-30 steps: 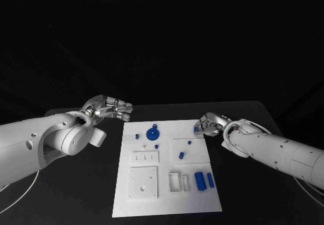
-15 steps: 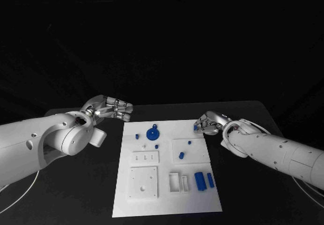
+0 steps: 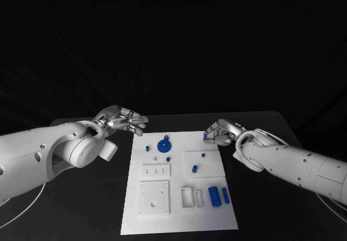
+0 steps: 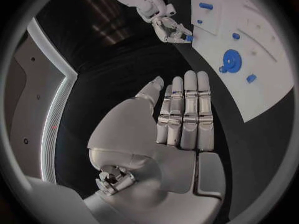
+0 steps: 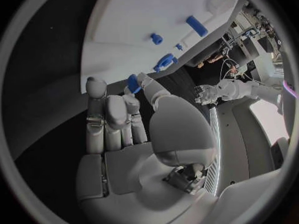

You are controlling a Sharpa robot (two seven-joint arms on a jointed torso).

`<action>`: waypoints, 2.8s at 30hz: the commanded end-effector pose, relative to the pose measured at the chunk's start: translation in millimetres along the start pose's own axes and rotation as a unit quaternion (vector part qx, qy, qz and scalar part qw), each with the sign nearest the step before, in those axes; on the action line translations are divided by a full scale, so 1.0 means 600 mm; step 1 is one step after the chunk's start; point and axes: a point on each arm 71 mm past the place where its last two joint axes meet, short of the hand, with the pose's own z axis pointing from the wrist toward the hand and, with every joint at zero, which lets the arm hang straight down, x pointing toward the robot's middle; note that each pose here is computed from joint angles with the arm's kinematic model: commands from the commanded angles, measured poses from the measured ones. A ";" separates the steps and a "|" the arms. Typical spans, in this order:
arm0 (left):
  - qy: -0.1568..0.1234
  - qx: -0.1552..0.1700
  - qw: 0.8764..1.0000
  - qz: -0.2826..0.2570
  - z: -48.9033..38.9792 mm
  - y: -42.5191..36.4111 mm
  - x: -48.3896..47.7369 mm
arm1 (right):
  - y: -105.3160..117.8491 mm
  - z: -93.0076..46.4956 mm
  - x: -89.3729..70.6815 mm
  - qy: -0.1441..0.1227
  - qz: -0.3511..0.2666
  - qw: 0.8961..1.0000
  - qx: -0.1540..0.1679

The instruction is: Assemble the parts on the task board

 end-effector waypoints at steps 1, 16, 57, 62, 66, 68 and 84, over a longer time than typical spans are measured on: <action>0.026 -0.048 0.998 0.037 0.004 0.006 0.016 | 0.016 0.001 0.001 0.006 -0.019 1.000 0.015; 0.076 -0.154 0.980 0.103 0.049 0.011 0.085 | 0.126 0.002 0.020 0.019 -0.028 0.999 -0.008; 0.111 -0.199 0.965 0.128 0.071 0.022 0.141 | 0.244 0.000 0.061 0.042 -0.013 0.997 -0.069; 0.114 -0.200 0.964 0.130 0.071 0.023 0.141 | 0.246 -0.001 0.064 0.046 -0.012 0.996 -0.070; 0.117 -0.200 0.964 0.130 0.071 0.023 0.143 | 0.247 -0.001 0.067 0.050 -0.013 0.996 -0.070; 0.118 -0.199 0.964 0.131 0.071 0.023 0.144 | 0.247 -0.001 0.068 0.051 -0.013 0.996 -0.070; 0.118 -0.196 0.964 0.132 0.073 0.022 0.145 | 0.252 -0.003 0.072 0.056 -0.010 0.996 -0.074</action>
